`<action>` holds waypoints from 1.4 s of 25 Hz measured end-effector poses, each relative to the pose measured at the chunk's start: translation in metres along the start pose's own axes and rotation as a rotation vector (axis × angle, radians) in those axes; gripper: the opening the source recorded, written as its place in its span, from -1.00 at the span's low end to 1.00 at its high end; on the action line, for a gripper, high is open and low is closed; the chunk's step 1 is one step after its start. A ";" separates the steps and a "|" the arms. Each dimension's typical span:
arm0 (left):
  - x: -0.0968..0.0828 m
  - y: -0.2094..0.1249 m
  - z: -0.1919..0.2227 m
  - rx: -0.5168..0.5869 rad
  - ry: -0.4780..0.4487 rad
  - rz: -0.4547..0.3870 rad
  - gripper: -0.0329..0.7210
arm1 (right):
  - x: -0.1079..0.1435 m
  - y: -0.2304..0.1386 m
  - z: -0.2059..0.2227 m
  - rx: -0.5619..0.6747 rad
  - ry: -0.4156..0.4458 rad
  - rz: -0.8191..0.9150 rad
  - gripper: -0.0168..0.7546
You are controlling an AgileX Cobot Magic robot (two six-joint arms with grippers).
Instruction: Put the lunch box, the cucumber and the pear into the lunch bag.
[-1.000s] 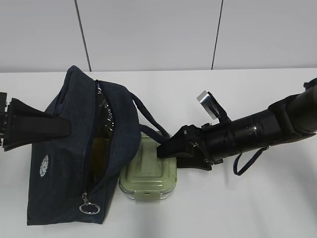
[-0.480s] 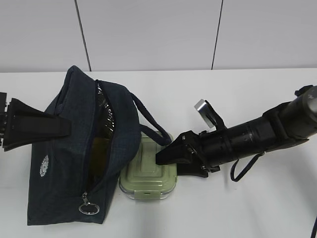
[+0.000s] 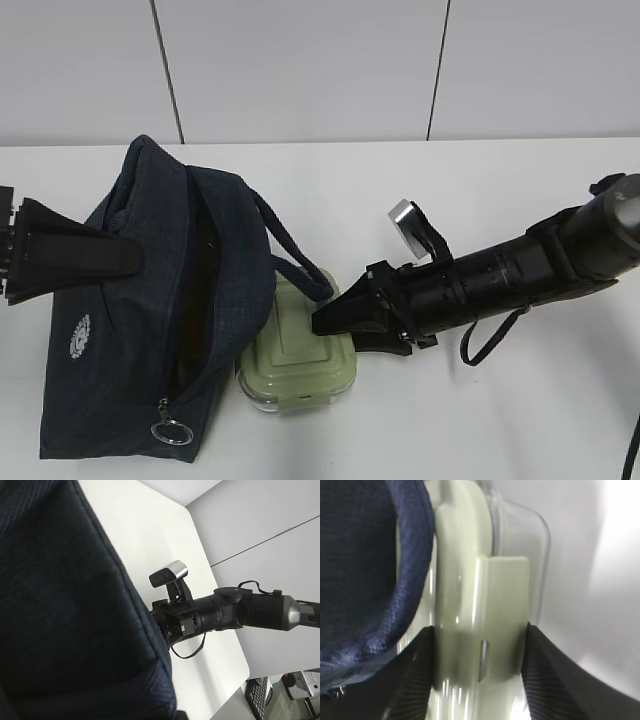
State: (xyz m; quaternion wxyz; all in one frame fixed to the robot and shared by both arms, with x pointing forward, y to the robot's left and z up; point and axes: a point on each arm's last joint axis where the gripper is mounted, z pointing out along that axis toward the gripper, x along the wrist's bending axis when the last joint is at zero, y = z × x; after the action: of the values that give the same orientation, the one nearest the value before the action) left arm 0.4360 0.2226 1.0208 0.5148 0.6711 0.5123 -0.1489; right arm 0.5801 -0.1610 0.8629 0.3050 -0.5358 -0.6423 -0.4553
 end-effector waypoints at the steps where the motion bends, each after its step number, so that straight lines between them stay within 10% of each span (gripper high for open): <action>1: 0.000 0.000 0.000 0.000 0.000 0.000 -0.95 | 0.000 0.000 0.000 0.004 0.001 0.000 0.05; 35: -0.004 -0.003 0.000 0.028 -0.042 0.043 -0.95 | -0.015 0.004 -0.061 0.042 -0.066 -0.037 0.00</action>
State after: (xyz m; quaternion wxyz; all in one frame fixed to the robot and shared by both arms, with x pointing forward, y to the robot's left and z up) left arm 0.4321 0.2206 1.0221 0.5188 0.6860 0.4848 -0.1590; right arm 0.5820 -0.2226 0.8756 0.2862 -0.5321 -0.6714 -0.4293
